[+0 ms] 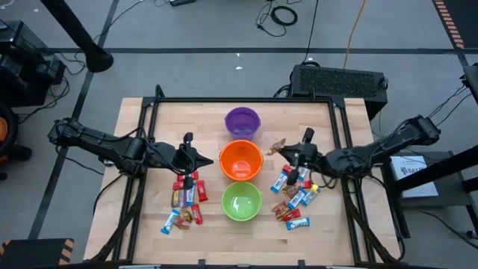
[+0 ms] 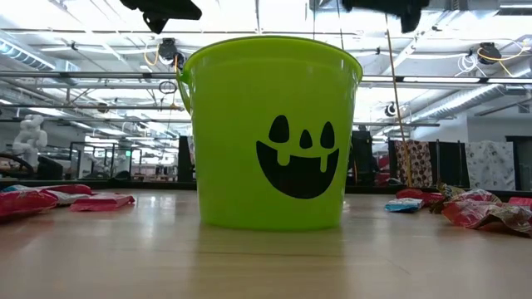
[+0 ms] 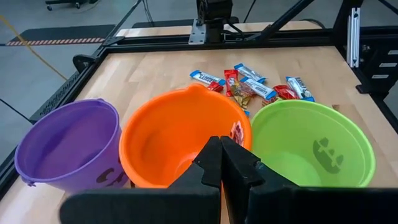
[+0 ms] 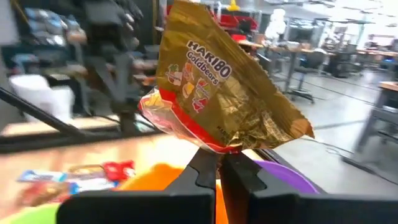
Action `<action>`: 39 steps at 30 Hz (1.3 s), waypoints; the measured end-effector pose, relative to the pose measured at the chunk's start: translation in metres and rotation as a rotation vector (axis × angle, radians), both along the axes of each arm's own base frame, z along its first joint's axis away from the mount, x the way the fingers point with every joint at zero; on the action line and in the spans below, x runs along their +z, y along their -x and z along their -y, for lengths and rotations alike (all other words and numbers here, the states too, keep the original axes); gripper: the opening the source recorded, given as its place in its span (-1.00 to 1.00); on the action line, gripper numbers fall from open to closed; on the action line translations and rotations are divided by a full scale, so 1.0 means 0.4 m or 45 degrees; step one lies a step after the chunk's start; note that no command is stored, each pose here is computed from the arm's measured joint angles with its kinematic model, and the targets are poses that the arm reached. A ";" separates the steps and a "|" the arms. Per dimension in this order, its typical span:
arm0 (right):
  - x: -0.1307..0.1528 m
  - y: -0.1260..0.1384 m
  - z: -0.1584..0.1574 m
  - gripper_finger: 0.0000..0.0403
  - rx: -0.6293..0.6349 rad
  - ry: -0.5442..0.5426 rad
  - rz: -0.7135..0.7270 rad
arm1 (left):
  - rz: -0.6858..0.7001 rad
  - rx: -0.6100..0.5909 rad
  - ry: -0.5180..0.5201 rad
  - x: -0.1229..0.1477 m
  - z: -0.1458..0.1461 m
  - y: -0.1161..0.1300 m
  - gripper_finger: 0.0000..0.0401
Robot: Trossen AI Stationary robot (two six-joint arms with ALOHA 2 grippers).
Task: Sort candy by brand, put in halloween buckets
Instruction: Put golden candy into the purple bucket
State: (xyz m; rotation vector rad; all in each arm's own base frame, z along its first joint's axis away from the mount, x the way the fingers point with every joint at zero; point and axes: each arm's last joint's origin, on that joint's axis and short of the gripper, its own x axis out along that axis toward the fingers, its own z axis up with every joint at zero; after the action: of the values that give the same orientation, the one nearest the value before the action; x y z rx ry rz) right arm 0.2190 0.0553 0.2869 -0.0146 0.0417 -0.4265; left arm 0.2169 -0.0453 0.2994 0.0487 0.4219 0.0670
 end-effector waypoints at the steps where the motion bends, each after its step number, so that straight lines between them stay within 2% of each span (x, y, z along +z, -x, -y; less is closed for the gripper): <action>1: -0.007 -0.011 0.009 -0.99 -0.031 0.001 -0.007 | 0.001 -0.002 -0.005 0.000 0.000 0.000 -0.99; 7: -0.026 -0.073 0.104 -0.99 -0.318 -0.042 0.105 | 0.018 -0.004 -0.027 0.003 0.000 -0.001 -0.99; 10: -0.044 -0.098 0.174 -0.99 -0.362 -0.020 0.085 | 0.015 -0.004 -0.028 0.003 0.000 -0.001 -0.99; 17: -0.094 -0.148 0.306 -0.99 -0.294 -0.094 -0.028 | 0.012 -0.004 -0.029 0.002 0.000 -0.001 -0.99; 25: -0.173 -0.191 0.382 -0.92 -0.236 -0.198 -0.149 | 0.013 0.002 -0.031 0.002 -0.001 -0.001 -0.99; 28: -0.184 -0.196 0.394 -0.83 -0.250 -0.233 -0.147 | 0.009 0.003 -0.031 0.002 -0.001 -0.001 -0.99; 35: -0.182 -0.204 0.418 -0.51 -0.147 -0.355 -0.141 | 0.002 0.003 -0.033 0.000 -0.001 0.000 -0.99; 39: -0.167 -0.200 0.419 -0.34 -0.134 -0.347 -0.186 | -0.007 0.003 -0.035 -0.001 -0.001 0.001 -0.99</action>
State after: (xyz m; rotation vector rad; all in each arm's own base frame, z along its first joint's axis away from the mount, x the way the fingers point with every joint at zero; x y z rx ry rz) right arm 0.2991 -0.1124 0.2201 0.2261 0.2449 -0.5219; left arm 0.2166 -0.0449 0.2989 0.0758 0.4267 0.0752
